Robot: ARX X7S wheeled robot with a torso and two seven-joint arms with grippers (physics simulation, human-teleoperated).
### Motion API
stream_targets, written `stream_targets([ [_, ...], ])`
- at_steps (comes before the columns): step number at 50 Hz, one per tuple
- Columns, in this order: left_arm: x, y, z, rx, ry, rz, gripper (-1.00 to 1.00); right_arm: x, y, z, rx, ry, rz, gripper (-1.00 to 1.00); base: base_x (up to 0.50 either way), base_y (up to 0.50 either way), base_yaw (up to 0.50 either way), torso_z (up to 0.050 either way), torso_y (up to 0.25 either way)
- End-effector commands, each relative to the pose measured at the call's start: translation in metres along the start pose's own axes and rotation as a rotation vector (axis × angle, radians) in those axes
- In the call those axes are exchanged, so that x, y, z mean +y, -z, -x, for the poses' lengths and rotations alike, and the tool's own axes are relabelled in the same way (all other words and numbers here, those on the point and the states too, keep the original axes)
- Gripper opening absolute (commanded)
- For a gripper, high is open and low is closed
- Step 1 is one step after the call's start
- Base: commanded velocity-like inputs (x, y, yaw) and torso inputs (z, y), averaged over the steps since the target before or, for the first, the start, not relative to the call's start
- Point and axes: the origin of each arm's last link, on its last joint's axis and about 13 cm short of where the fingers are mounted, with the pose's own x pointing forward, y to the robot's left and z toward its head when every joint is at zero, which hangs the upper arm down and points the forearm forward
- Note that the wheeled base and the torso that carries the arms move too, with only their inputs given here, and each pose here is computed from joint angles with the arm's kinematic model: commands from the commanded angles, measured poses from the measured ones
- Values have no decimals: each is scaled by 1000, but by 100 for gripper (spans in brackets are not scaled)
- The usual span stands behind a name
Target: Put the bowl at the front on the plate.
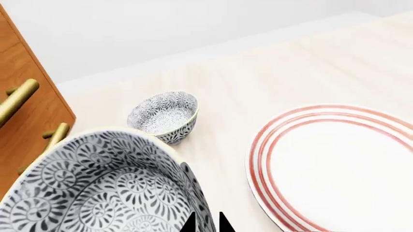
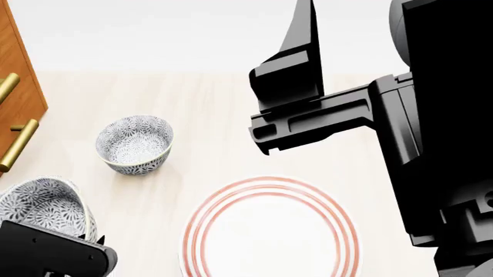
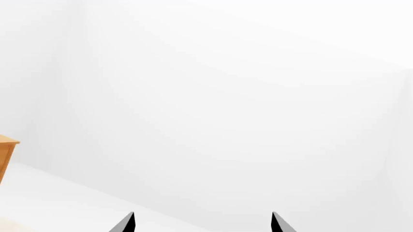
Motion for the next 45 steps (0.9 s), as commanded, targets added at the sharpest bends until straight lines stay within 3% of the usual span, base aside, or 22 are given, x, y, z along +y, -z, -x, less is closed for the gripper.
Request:
stream_targets([
  [1,2,-9,1,-38,-11,-8,-100,0,-1,0,-2,0,-1,100,0,0,0,0,0],
  [45,3,-33,4,-211,61,-83,-100,1,0,0,-6,-2,-1,100,0,0,0,0,0],
])
